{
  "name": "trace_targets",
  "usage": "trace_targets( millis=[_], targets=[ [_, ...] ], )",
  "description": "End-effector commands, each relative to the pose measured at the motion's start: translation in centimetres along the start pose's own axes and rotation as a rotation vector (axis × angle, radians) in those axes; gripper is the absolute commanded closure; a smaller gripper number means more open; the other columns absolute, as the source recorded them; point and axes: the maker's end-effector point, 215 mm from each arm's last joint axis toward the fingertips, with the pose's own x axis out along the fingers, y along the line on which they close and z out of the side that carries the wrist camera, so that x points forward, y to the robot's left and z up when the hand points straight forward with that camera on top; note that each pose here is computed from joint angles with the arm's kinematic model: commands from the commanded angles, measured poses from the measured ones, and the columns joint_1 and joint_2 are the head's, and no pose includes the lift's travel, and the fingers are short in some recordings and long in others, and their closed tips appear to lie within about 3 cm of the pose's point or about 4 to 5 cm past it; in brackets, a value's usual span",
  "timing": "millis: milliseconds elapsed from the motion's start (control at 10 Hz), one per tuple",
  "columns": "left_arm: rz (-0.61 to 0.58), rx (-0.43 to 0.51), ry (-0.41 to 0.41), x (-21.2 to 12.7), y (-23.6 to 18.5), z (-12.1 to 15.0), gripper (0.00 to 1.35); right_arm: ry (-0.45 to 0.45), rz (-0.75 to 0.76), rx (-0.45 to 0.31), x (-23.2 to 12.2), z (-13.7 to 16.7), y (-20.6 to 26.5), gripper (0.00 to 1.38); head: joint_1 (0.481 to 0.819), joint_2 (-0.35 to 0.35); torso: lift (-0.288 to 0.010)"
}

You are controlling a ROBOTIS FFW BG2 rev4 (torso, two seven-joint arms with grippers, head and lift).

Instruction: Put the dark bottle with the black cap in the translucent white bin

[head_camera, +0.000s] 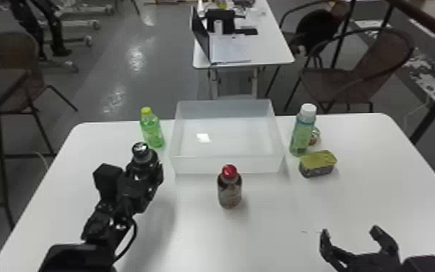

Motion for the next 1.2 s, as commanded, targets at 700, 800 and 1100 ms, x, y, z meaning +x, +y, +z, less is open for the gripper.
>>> trace_targets(
  millis=[700,800,1100],
  targets=[
    [-0.342,0.076,-0.101,10.7,-8.8,7.5,0.77,-0.01,0.005,0.024,0.9,-0.2,0.4,0.09,0.695,-0.068,-0.059],
    [-0.348,0.069,-0.082,11.1,-8.8,6.6,0.77,-0.012,0.006,0.024,1.0,-0.1,0.4,0.09,0.695,-0.073,-0.059],
    [-0.443,0.127,0.017,12.3,-9.5,3.8,0.62,-0.015,0.016,0.024,1.5,-0.1,0.6,0.09,0.695,-0.08,-0.059]
  ],
)
